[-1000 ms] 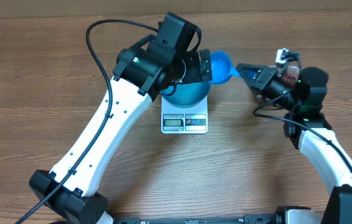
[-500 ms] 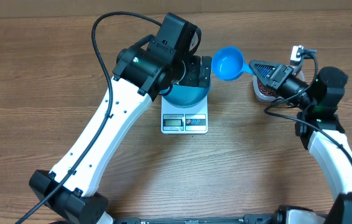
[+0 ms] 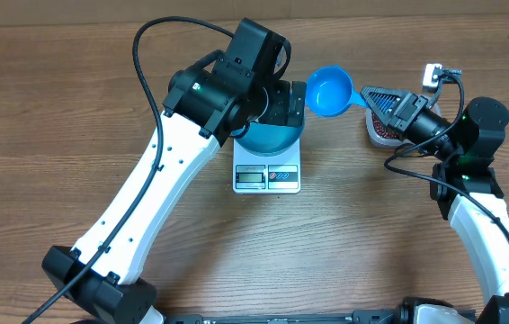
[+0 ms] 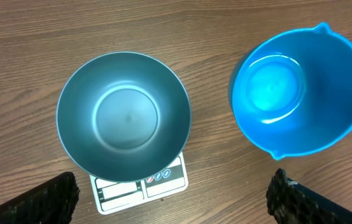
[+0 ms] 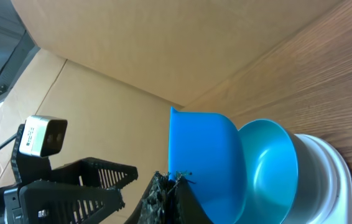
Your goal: Scoop item into bowl and weigh 150g on scale
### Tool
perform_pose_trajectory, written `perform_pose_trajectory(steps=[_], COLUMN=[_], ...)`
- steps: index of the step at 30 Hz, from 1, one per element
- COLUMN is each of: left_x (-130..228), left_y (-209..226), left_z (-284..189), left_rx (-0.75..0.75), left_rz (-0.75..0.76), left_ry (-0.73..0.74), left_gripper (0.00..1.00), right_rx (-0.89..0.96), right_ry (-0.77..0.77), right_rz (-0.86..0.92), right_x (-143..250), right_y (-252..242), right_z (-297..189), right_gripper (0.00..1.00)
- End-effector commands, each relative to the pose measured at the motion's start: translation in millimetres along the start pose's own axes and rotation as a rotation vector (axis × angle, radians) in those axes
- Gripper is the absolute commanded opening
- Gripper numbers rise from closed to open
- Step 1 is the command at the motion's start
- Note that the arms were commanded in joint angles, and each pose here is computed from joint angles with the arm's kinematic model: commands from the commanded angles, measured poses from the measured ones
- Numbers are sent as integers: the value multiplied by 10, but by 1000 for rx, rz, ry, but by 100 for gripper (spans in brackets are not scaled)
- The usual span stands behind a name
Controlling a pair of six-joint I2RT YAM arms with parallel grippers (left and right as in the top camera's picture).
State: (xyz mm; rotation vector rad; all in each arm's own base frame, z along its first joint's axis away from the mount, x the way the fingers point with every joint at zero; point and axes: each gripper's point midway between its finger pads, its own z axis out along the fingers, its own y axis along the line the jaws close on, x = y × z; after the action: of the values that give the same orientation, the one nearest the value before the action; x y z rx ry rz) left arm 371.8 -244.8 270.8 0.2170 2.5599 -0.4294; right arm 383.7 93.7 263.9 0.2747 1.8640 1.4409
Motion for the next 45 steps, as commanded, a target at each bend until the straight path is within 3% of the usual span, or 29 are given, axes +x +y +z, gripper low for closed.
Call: perform_pose_trajectory(steps=[1, 45], left_x=[-80, -80], left_y=[-45, -45], left_z=[-168, -168], left_rx=[11, 11], left_rz=[28, 28], left_ry=[-45, -45], left_gripper=[100, 100], right_rx=[-33, -78], right_ry=[-13, 0], right_rz=[-17, -18], right_x=[-89, -86], right_y=[185, 302], right_z=[-19, -26], right_gripper=[4, 4])
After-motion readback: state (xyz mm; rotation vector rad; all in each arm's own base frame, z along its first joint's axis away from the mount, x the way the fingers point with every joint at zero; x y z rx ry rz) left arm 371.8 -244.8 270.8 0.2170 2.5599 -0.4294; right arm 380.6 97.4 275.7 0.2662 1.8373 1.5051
